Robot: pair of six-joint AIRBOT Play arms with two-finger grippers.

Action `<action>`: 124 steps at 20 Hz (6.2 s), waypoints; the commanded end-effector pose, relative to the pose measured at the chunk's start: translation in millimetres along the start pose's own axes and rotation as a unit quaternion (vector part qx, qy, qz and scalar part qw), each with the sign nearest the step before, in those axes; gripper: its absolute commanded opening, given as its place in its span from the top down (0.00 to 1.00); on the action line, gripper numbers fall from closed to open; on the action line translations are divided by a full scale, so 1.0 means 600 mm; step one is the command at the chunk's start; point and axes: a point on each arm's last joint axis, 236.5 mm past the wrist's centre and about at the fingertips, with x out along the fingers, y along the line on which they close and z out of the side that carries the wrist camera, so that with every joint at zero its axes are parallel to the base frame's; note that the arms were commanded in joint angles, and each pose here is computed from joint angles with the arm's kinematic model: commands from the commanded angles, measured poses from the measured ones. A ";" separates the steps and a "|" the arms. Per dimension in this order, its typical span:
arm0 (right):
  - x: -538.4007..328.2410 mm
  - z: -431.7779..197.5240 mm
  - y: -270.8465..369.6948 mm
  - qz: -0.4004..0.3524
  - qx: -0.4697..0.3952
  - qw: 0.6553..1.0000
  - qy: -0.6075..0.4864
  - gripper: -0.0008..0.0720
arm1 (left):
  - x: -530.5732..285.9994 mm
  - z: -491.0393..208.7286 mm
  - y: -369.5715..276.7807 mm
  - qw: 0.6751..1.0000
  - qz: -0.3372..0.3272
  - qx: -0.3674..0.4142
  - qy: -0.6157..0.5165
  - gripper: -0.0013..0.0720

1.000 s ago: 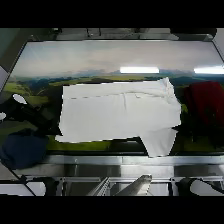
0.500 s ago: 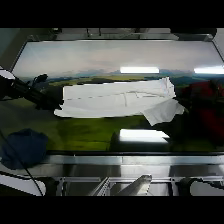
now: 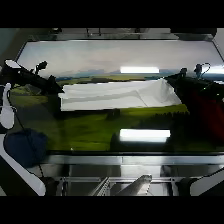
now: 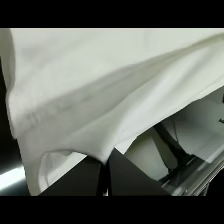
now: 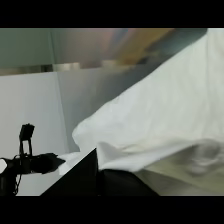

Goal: Fold the shirts.

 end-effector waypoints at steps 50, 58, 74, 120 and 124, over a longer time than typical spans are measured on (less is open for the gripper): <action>-0.017 -0.025 0.098 -0.093 -0.197 0.968 0.129 0.97 | 0.315 0.019 -0.298 0.968 0.066 0.238 -0.048 0.98; -0.018 -0.124 0.255 -0.055 -0.228 0.959 0.160 0.97 | 0.474 -0.030 -0.369 0.960 0.053 0.273 -0.018 0.97; 0.275 -0.385 0.345 0.038 -0.214 0.952 0.214 0.97 | -0.084 -0.039 -0.344 0.969 0.079 0.218 -0.085 0.97; 0.183 -0.282 -0.041 -0.221 -0.109 0.953 0.175 0.07 | -0.253 -0.237 -0.168 0.954 0.054 0.043 -0.291 0.96; 0.235 -0.313 -0.019 -0.158 -0.086 0.967 0.179 0.07 | -0.255 -0.235 -0.168 0.953 0.054 0.044 -0.294 0.96</action>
